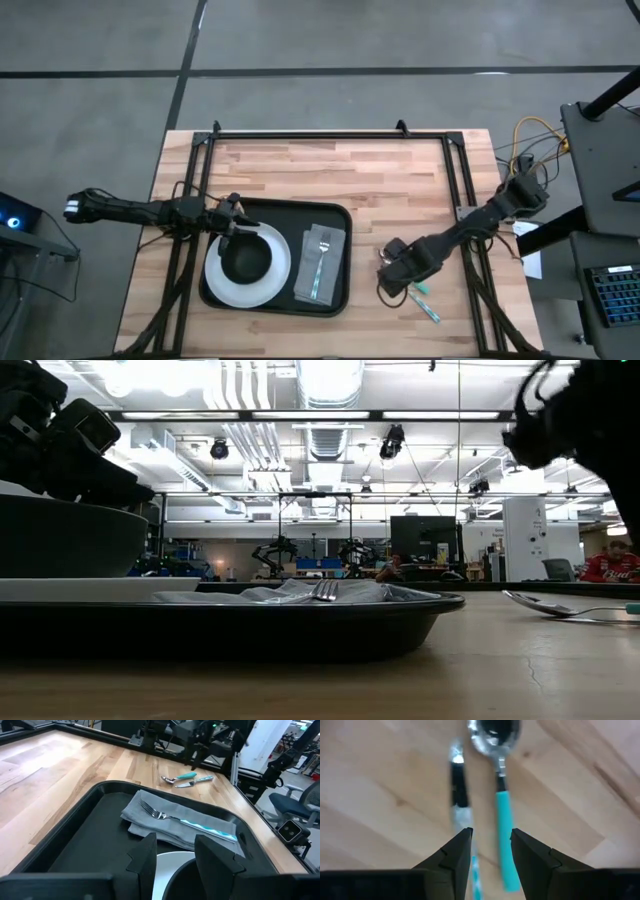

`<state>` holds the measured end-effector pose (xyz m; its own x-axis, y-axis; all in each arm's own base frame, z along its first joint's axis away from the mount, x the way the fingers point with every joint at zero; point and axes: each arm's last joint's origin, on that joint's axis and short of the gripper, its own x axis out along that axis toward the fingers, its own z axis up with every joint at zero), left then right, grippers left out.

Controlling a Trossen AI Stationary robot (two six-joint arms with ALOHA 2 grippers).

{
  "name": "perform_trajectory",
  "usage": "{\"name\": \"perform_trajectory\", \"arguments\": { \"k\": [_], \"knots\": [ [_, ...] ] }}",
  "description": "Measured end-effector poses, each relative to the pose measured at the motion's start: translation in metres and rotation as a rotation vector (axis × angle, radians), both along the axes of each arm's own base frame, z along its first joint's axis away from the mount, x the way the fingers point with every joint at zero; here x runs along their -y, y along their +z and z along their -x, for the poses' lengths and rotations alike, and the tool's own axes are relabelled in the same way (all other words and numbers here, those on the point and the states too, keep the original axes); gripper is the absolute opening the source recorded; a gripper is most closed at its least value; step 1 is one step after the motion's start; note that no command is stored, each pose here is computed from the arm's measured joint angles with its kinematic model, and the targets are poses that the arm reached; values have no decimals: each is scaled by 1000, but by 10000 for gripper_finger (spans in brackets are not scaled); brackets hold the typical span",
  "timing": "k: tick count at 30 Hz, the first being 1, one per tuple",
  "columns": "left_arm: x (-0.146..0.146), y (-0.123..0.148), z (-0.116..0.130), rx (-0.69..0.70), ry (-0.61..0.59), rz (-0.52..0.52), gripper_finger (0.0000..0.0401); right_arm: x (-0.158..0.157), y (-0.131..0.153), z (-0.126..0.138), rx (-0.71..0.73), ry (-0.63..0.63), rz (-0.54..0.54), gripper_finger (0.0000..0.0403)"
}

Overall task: Set up tray
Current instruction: Put the blue spoon on the gray napkin

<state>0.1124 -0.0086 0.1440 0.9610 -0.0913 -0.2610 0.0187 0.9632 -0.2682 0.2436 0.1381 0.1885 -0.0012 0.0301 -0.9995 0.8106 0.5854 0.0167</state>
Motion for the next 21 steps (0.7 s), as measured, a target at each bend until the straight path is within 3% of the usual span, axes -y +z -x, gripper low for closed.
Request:
{"name": "perform_trajectory", "arguments": {
  "k": [7, 21],
  "knots": [
    [0, 0, 0, 0, 0, 0, 115, 12, -19, 20, 34, 13, -15, 130],
    [0, 0, 0, 0, 0, 0, 115, 16, -47, 29, 72, 27, -40, 127]
  ]
}}
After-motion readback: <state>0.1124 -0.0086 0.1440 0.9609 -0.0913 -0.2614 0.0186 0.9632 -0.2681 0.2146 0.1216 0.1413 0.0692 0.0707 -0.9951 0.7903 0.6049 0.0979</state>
